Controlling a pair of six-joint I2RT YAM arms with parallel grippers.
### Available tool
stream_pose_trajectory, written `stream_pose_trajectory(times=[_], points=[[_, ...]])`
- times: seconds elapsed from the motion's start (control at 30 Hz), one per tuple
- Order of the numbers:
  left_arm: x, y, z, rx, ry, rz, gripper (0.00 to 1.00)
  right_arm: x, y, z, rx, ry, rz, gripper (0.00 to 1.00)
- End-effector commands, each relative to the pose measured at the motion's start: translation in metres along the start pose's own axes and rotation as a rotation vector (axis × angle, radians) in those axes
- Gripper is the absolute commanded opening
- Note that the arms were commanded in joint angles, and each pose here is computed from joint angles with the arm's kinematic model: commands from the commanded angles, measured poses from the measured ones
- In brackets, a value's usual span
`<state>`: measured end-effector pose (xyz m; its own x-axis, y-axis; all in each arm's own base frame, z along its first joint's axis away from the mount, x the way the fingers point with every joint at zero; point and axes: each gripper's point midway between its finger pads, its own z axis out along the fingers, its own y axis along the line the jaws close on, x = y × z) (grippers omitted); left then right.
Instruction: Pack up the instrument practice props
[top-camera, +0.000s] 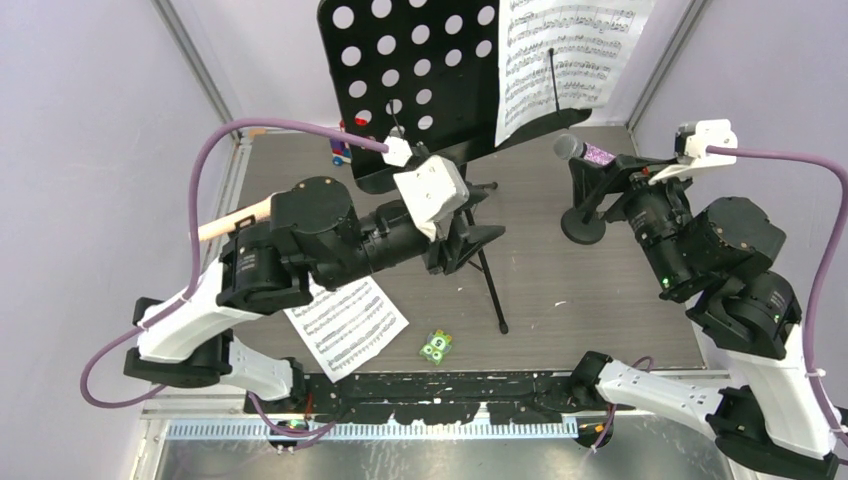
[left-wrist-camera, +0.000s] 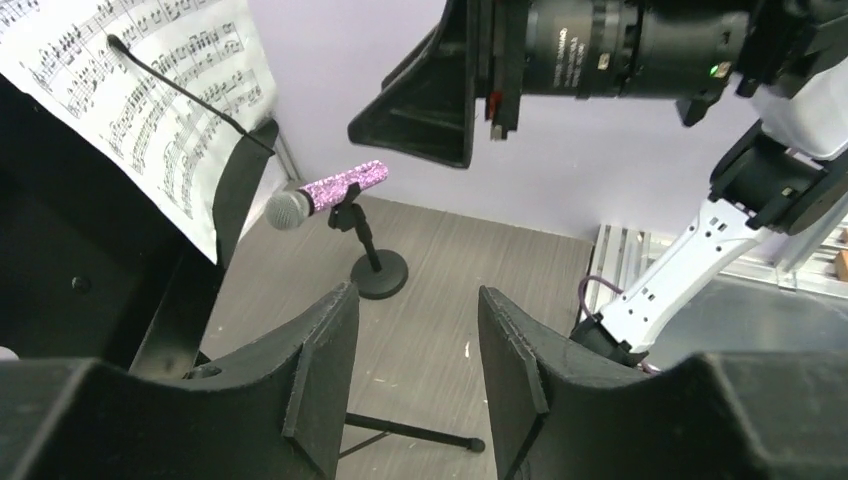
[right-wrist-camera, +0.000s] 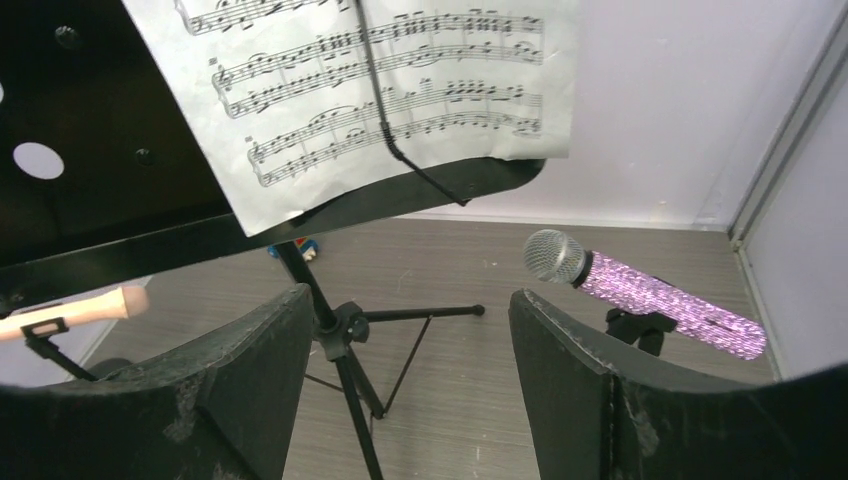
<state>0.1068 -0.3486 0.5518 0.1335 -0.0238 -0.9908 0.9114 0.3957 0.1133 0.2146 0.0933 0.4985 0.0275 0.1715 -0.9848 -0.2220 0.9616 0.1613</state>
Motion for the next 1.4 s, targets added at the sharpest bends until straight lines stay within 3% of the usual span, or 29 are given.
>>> stream_pose_trajectory(times=[0.0, 0.2, 0.47, 0.67, 0.9, 1.03, 1.37], points=[[-0.046, 0.024, -0.015, -0.118, -0.165, -0.024, 0.5, -0.024, -0.023, -0.011, 0.087, -0.056, -0.023, 0.77], [-0.047, 0.034, 0.012, -0.222, -0.195, -0.051, 0.57, -0.045, -0.038, -0.007, 0.198, -0.059, -0.1, 0.83], [-0.053, 0.042, 0.044, -0.301, -0.262, -0.041, 0.72, -0.068, -0.033, 0.002, 0.216, -0.085, -0.138, 0.91], [-0.046, 0.054, 0.075, -0.363, -0.206, -0.002, 0.73, -0.059, -0.018, 0.018, 0.181, -0.025, -0.192, 0.93], [-0.034, 0.098, 0.058, -0.508, -0.19, -0.035, 0.72, -0.063, -0.035, 0.016, 0.285, -0.035, -0.196, 0.93], [-0.029, 0.118, 0.051, -0.475, -0.186, -0.09, 0.69, -0.063, -0.034, 0.02, 0.284, -0.031, -0.217, 0.93], [-0.026, 0.108, 0.062, -0.384, -0.178, -0.08, 0.7, -0.068, -0.042, 0.071, 0.154, -0.004, -0.158, 0.95]])
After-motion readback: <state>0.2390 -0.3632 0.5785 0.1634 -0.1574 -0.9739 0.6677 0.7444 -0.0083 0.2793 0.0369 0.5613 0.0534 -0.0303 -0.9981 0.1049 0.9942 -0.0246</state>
